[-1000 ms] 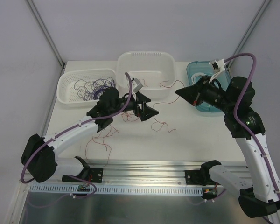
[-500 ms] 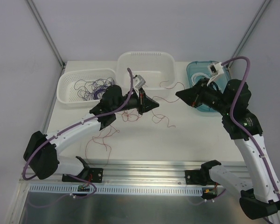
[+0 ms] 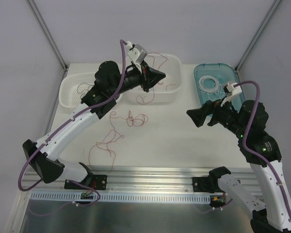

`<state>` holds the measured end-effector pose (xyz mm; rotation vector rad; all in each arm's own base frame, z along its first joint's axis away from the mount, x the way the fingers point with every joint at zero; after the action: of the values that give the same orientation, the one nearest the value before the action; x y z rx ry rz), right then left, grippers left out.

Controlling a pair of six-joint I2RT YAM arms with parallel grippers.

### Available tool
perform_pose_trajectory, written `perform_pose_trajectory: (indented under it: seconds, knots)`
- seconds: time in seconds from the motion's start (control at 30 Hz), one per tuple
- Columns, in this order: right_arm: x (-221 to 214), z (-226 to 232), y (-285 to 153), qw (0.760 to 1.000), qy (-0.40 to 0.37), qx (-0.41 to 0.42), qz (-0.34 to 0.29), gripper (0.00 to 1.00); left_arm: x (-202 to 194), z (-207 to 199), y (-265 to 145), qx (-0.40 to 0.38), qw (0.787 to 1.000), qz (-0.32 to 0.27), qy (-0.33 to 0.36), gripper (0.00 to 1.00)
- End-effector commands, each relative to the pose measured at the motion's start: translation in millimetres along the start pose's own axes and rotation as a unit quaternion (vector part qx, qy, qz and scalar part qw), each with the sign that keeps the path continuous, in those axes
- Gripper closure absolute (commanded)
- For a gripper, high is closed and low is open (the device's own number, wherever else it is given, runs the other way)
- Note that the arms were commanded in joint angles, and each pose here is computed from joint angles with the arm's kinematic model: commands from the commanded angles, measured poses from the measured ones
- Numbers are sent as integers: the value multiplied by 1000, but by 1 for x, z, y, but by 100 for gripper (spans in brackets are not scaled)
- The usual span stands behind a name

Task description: Untangle the cables

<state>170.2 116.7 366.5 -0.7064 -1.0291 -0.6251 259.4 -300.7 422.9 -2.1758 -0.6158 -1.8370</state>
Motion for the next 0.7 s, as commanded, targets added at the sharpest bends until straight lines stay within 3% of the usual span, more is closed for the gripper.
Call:
perform_pose_trajectory:
  seconds: [0.0, 0.23, 0.4, 0.57, 0.67]
  knots:
    - [-7, -14, -10, 998, -36, -49, -9, 3, 37, 23, 7, 46, 997, -25, 53, 100]
    - [-27, -21, -8, 998, -33, -57, 16, 3, 97, 64, 22, 83, 989, -83, 94, 100]
    - [-35, -23, -4, 998, -25, -56, 27, 3, 115, 106, 41, 110, 984, -102, 98, 100]
    - [-44, -25, -3, 998, -19, -55, 40, 3, 97, 147, 58, 137, 983, -87, 90, 100]
    - [-49, -26, -2, 997, -14, -54, 47, 3, 63, 173, 71, 155, 983, -56, 79, 100]
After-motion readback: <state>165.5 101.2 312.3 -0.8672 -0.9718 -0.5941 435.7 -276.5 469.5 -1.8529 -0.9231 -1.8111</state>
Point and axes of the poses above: each gripper's point midway between its finger pads, its own y axis out along the fingers, its own z axis along the line the jaws close on, x = y × z, the point moved 5 cm from there along -y, back along the fingers, and after that the axes turned 1 degree about y, right-handed, at the moved point
